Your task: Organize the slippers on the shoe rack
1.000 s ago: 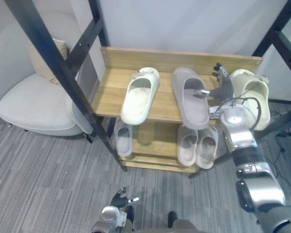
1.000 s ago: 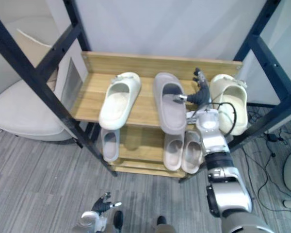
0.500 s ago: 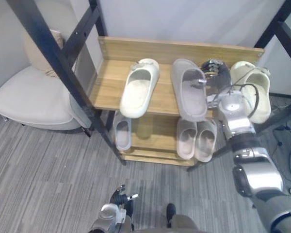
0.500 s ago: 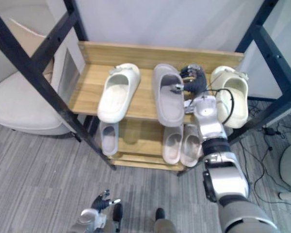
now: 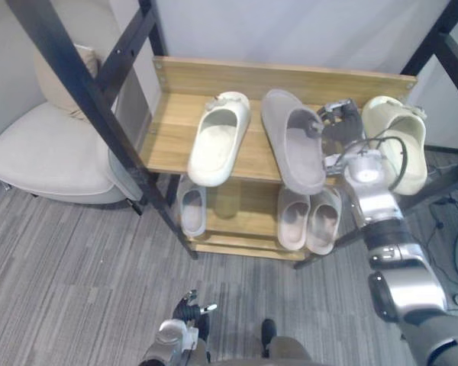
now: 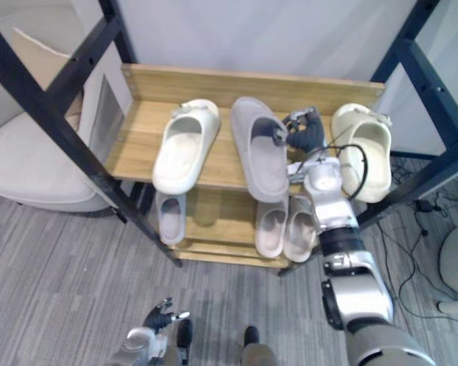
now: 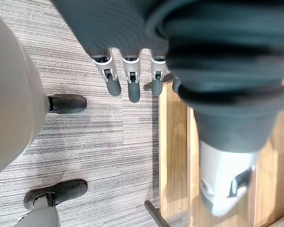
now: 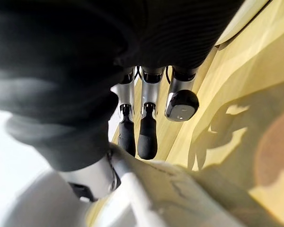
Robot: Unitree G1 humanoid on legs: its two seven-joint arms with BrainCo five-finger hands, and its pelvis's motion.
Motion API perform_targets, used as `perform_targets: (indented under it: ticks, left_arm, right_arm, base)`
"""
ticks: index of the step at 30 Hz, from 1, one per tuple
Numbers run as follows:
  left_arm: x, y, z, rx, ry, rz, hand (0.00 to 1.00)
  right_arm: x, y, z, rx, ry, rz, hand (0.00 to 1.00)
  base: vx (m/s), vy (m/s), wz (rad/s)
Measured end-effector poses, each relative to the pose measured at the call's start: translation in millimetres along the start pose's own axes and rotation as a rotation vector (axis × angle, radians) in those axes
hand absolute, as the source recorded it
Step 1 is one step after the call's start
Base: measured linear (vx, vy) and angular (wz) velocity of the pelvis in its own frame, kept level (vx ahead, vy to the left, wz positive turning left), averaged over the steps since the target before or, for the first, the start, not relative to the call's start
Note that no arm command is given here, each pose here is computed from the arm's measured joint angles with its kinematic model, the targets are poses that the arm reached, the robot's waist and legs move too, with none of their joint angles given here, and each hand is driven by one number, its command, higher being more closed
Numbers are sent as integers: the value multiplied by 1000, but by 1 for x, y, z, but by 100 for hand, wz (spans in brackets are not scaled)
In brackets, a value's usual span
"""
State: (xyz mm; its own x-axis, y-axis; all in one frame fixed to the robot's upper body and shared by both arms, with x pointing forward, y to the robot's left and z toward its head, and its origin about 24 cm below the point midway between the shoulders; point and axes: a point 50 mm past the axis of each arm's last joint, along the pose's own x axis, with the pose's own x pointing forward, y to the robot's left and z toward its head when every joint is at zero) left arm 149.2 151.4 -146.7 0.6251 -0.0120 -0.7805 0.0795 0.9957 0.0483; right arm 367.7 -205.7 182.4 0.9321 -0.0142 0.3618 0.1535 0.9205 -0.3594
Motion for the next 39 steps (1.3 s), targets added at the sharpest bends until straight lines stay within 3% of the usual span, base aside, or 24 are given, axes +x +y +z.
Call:
perform_targets:
  ticks: [7,20,25,39]
  left_arm:
    - [-1,-1,-2,17,9,-4,0]
    - [-5,1,-15,64,42,-5,0]
    - [-6,1,-19,70,52,-6,0]
    - [-7,3,-22,171,61,-30,0]
  right_arm:
    - [-40,9,-7,37,-35,17,100]
    - [-93,16,45,270,-335,-31,100]
    - [-111,30,49,344,-348,79,100]
    - [-170,112,42,459,-232,630,100]
  base:
    - [-13,-4,2]
    - [-15,-11,2]
    - [0,0,0]
    - [-25,-13,8]
